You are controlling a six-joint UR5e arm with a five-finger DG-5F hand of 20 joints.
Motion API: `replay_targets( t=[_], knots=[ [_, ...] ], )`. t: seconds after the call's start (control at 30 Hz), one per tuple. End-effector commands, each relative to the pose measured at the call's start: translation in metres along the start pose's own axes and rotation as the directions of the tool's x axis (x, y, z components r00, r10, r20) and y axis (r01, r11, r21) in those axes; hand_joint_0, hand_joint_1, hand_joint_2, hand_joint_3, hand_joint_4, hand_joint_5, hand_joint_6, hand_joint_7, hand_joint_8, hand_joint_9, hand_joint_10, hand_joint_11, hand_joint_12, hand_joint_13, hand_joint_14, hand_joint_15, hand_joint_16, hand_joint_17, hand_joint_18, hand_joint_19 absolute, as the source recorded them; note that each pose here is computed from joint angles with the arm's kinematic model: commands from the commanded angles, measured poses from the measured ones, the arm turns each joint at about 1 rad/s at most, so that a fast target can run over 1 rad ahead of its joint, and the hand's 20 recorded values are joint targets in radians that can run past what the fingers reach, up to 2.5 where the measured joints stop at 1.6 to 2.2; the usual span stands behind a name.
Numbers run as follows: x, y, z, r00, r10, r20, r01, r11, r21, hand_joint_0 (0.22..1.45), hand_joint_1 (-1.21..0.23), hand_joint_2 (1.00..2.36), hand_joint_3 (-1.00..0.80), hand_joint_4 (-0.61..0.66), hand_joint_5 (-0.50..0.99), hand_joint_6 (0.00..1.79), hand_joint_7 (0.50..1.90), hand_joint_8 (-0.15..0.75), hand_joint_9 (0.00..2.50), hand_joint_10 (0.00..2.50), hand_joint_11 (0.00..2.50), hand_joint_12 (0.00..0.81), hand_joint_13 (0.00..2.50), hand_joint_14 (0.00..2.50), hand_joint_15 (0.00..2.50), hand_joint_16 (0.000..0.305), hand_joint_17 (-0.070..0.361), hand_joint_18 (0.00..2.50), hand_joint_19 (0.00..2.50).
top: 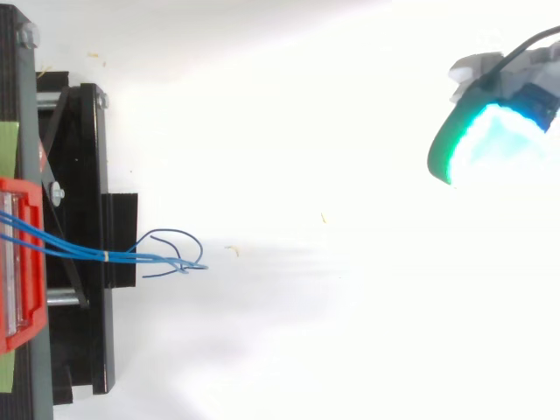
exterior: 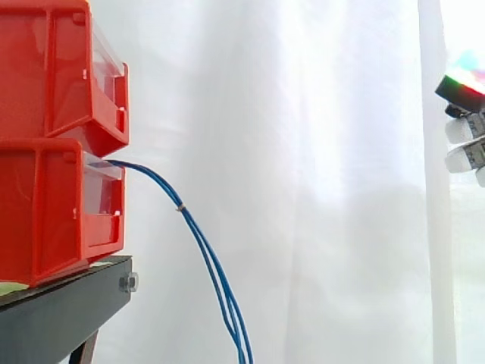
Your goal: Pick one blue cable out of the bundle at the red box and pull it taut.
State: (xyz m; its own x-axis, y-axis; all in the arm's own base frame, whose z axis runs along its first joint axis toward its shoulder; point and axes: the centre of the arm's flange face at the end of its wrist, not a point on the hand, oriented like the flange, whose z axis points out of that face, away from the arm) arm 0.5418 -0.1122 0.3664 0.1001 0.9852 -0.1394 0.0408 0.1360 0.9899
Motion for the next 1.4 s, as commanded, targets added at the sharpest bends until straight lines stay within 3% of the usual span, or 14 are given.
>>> replay_targets(
  t=[0.0,0.2,0.4,0.5,0.53,0.73,0.8,0.87,1.0,1.07,1.1,1.17,1.3,1.37],
  knots=[
    [0.004,-0.008,0.008,1.0,0.004,0.0,-0.004,0.9999,-0.015,0.52,-0.5,1.0,-0.5,0.23,-0.22,0.5,0.69,0.279,0.36,0.0,0.0,0.377,0.21,0.0,0.02,0.059,0.132,0.15,0.0],
    [0.008,-0.014,0.017,0.9999,0.004,0.012,-0.004,0.9996,-0.028,0.52,-0.53,1.0,-0.5,0.24,-0.21,0.5,0.71,0.286,0.39,0.0,0.0,0.379,0.22,0.0,0.03,0.059,0.132,0.16,0.0],
    [0.011,-0.037,0.027,0.9995,0.003,0.031,-0.003,1.0,-0.001,0.54,-0.76,1.0,-0.5,0.24,-0.2,0.5,0.78,0.274,0.41,0.0,0.0,0.371,0.23,0.0,0.03,0.058,0.13,0.18,0.0],
    [0.015,-0.051,0.037,0.9993,0.006,0.036,-0.005,0.9999,-0.016,0.58,-0.86,1.0,-0.5,0.25,-0.19,0.5,0.8,0.263,0.4,0.0,0.0,0.367,0.24,0.0,0.02,0.057,0.127,0.22,0.0],
    [0.017,-0.056,0.044,0.9992,0.008,0.038,-0.006,0.9993,-0.037,0.59,-0.88,1.0,-0.5,0.24,-0.19,0.5,0.8,0.26,0.4,0.0,0.0,0.367,0.25,0.0,0.01,0.056,0.126,0.24,0.0],
    [0.019,-0.053,0.053,0.9982,0.019,0.057,-0.013,0.9953,-0.096,0.63,-0.93,1.0,-0.5,0.2,-0.2,0.5,0.81,0.248,0.37,0.0,0.0,0.369,0.26,0.0,0.01,0.056,0.127,0.26,0.0],
    [0.019,-0.049,0.056,0.9969,0.009,0.078,-0.001,0.9944,-0.106,0.58,-0.96,1.0,-0.5,0.2,-0.2,0.5,0.81,0.247,0.36,0.0,0.0,0.373,0.24,0.0,0.02,0.057,0.129,0.26,0.0],
    [0.02,-0.05,0.056,0.9967,0.004,0.081,0.004,0.9948,-0.102,0.52,-0.98,1.0,-0.5,0.21,-0.21,0.5,0.81,0.255,0.35,0.0,0.01,0.383,0.23,0.0,0.03,0.06,0.135,0.24,0.0],
    [0.027,-0.071,0.07,0.9941,-0.011,0.108,0.02,0.996,-0.087,0.47,-0.97,1.0,-0.5,0.23,-0.21,0.5,0.81,0.271,0.34,0.0,0.01,0.4,0.22,0.0,0.04,0.064,0.144,0.22,0.0],
    [0.032,-0.077,0.086,0.9939,0.001,0.11,0.011,0.9945,-0.104,0.44,-0.89,1.0,-0.5,0.26,-0.2,0.5,0.81,0.286,0.35,0.0,0.02,0.412,0.23,0.0,0.06,0.067,0.151,0.23,0.0],
    [0.032,-0.078,0.089,0.9941,0.003,0.109,0.009,0.9942,-0.107,0.42,-0.86,1.0,-0.5,0.27,-0.2,0.5,0.82,0.298,0.38,0.0,0.04,0.418,0.24,0.0,0.05,0.068,0.153,0.24,0.0],
    [0.035,-0.078,0.102,0.9943,0.01,0.106,0.003,0.9933,-0.116,0.39,-0.67,1.0,-0.5,0.3,-0.18,0.5,0.81,0.333,0.42,0.0,0.02,0.443,0.27,0.0,0.06,0.073,0.165,0.27,0.0],
    [0.041,-0.084,0.12,0.9953,0.005,0.097,0.005,0.9945,-0.105,0.37,-0.55,1.0,-0.5,0.31,-0.15,0.5,0.82,0.351,0.49,0.0,0.02,0.452,0.3,0.0,0.08,0.075,0.17,0.27,0.01],
    [0.044,-0.1,0.139,0.9964,0.006,0.085,0.0,0.9969,-0.079,0.38,-0.54,1.0,-0.5,0.31,-0.14,0.5,0.83,0.352,0.51,0.0,0.02,0.45,0.32,0.0,0.08,0.075,0.169,0.26,0.01]
  ],
)
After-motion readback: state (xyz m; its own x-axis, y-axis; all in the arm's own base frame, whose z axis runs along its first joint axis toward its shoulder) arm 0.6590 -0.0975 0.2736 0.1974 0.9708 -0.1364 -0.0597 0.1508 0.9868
